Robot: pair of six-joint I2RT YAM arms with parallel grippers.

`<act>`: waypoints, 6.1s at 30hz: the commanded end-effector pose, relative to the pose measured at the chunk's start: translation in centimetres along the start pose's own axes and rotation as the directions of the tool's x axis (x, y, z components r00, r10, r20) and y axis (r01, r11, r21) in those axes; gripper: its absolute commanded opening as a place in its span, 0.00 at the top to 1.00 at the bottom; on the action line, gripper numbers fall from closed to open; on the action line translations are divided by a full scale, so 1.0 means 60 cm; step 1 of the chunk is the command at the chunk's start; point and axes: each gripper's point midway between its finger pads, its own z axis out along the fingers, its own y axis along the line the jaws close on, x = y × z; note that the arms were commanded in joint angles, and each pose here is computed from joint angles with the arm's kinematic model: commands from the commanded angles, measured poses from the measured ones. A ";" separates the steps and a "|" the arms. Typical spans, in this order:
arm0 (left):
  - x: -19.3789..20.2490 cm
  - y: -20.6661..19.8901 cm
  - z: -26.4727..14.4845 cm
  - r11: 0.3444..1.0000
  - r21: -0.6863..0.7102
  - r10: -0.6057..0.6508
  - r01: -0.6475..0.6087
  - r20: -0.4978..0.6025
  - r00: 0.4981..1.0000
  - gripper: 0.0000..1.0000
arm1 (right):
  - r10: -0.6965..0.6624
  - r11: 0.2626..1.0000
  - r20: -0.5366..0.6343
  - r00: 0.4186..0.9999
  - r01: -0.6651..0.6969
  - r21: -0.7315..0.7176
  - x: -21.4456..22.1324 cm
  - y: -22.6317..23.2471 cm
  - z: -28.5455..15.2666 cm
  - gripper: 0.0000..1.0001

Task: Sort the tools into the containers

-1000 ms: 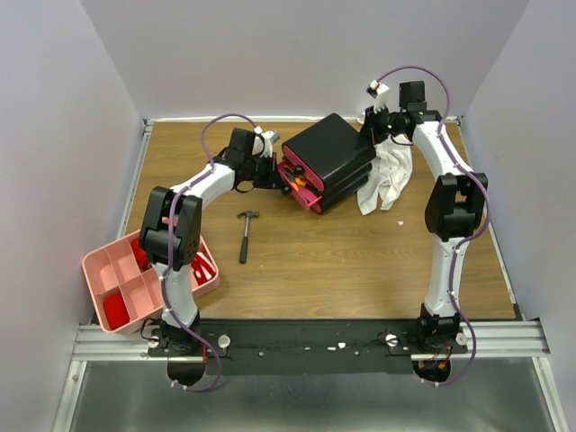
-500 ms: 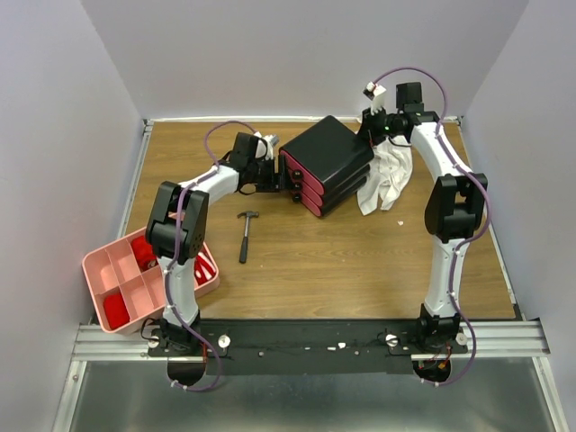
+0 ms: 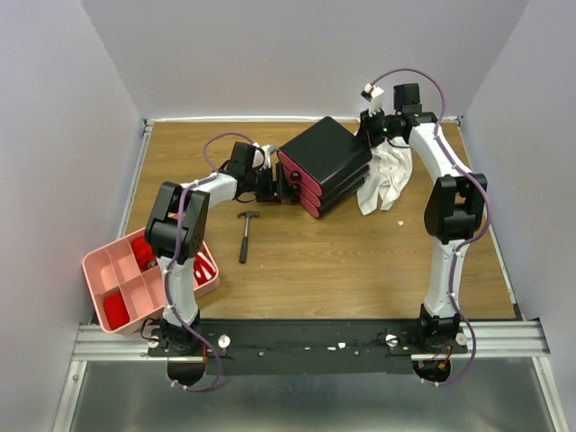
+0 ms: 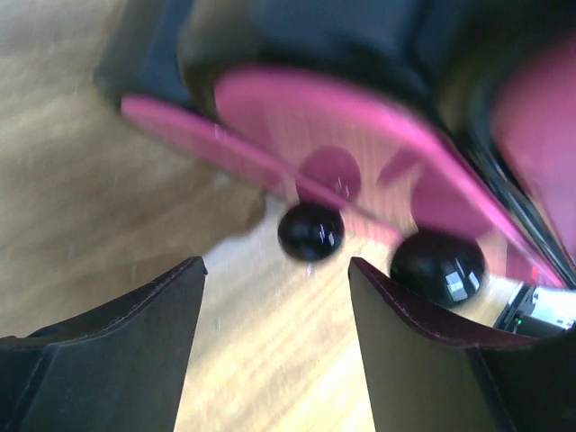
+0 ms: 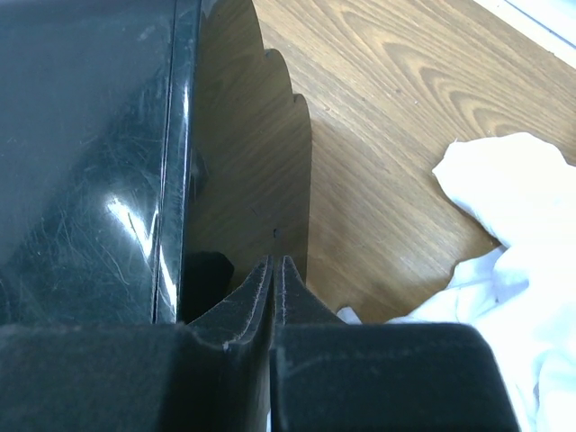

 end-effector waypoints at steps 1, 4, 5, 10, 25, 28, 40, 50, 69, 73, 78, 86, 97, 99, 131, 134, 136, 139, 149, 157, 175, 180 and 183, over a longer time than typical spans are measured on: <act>-0.018 -0.057 0.037 0.983 0.181 0.027 -0.027 0.001 1.000 0.26 | 0.071 0.994 -0.212 0.975 -0.087 -0.068 0.118 0.055 0.050 0.89; -0.014 -0.060 0.047 0.977 0.211 0.011 -0.007 -0.015 1.000 0.29 | 0.071 0.995 -0.210 0.975 -0.085 -0.060 0.117 0.051 0.051 0.89; -0.013 -0.062 0.047 0.975 0.222 0.010 -0.006 -0.018 1.000 0.31 | 0.070 0.995 -0.211 0.975 -0.084 -0.060 0.117 0.051 0.052 0.89; -0.015 -0.070 0.048 0.964 0.265 0.015 -0.008 -0.024 1.000 0.48 | 0.059 0.996 -0.211 0.976 -0.070 -0.046 0.116 0.046 0.051 0.89; 0.048 0.010 -0.047 0.991 0.117 -0.055 0.071 -0.136 0.989 0.90 | 0.035 0.996 -0.216 0.976 -0.015 0.092 0.109 -0.010 0.062 0.91; 0.074 0.032 -0.077 0.994 0.077 -0.069 0.082 -0.165 0.984 0.90 | 0.036 0.996 -0.215 0.976 -0.017 0.091 0.109 -0.010 0.064 0.91; 0.067 0.048 -0.190 0.973 -0.187 0.119 -0.137 -0.104 0.987 0.20 | 0.036 0.997 -0.204 0.978 -0.022 0.072 0.103 -0.002 0.061 0.90; 0.119 0.142 -0.205 0.869 -0.449 0.118 -0.209 -0.221 0.968 0.23 | 0.038 0.997 -0.195 0.980 -0.025 0.069 0.097 0.000 0.060 0.90; 0.149 0.136 -0.158 0.901 -0.358 0.110 -0.243 -0.354 0.929 1.00 | 0.026 0.997 -0.178 0.984 -0.012 0.080 0.087 0.003 0.049 0.90; 0.132 0.112 -0.179 0.945 -0.276 0.096 -0.178 -0.284 0.954 1.00 | 0.023 0.996 -0.171 0.985 -0.009 0.084 0.080 0.000 0.050 0.90; 0.068 0.048 -0.200 0.983 -0.134 0.104 -0.122 -0.136 0.985 1.00 | 0.024 0.996 -0.172 0.985 -0.009 0.085 0.082 0.000 0.050 0.90; -0.097 -0.077 -0.151 0.985 0.155 0.073 -0.080 0.050 0.996 1.00 | 0.027 0.996 -0.176 0.984 -0.012 0.087 0.084 0.000 0.049 0.91; -0.098 -0.086 -0.078 0.964 0.254 -0.078 0.074 0.007 0.997 1.00 | 0.025 0.995 -0.187 0.982 -0.006 0.102 0.091 0.000 0.041 0.91; -0.092 -0.081 -0.070 0.958 0.268 -0.108 0.106 -0.005 0.994 1.00 | 0.025 0.995 -0.189 0.982 -0.006 0.100 0.092 0.002 0.041 0.91; -0.054 0.002 -0.004 0.989 0.028 -0.145 0.148 -0.080 0.986 0.46 | -0.005 0.994 -0.230 0.973 0.029 0.102 0.111 0.017 0.061 0.93; -0.047 0.007 -0.026 0.994 -0.016 -0.113 0.112 -0.098 0.989 0.40 | -0.003 0.994 -0.229 0.973 0.028 0.105 0.111 0.014 0.061 0.92; -0.040 0.011 -0.038 0.992 -0.020 -0.123 0.121 -0.106 0.987 0.39 | 0.000 0.995 -0.224 0.975 0.023 0.099 0.107 0.016 0.062 0.92; -0.037 0.021 -0.045 0.991 -0.032 -0.129 0.127 -0.087 0.988 0.39 | -0.002 0.995 -0.218 0.976 0.025 0.101 0.102 0.014 0.063 0.92; -0.085 -0.027 -0.077 0.997 0.062 -0.047 0.048 -0.019 0.999 0.40 | -0.014 0.994 -0.214 0.977 0.037 0.107 0.099 0.014 0.059 0.92; -0.048 0.051 -0.189 0.993 -0.091 -0.076 0.077 0.012 0.997 0.74 | -0.019 0.993 -0.203 0.979 0.042 0.110 0.088 0.013 0.057 0.92; 0.041 0.064 -0.108 0.993 -0.108 -0.059 0.046 -0.116 0.991 1.00 | -0.018 0.994 -0.215 0.976 0.040 0.097 0.098 0.013 0.062 0.92; 0.036 0.046 -0.061 0.998 -0.038 -0.048 0.043 -0.170 0.984 1.00 | -0.018 0.996 -0.223 0.975 0.038 0.086 0.103 0.019 0.062 0.92; 0.028 0.041 -0.051 0.999 -0.008 -0.043 0.042 -0.167 0.985 1.00 | -0.009 0.996 -0.215 0.977 0.027 0.082 0.099 0.020 0.063 0.92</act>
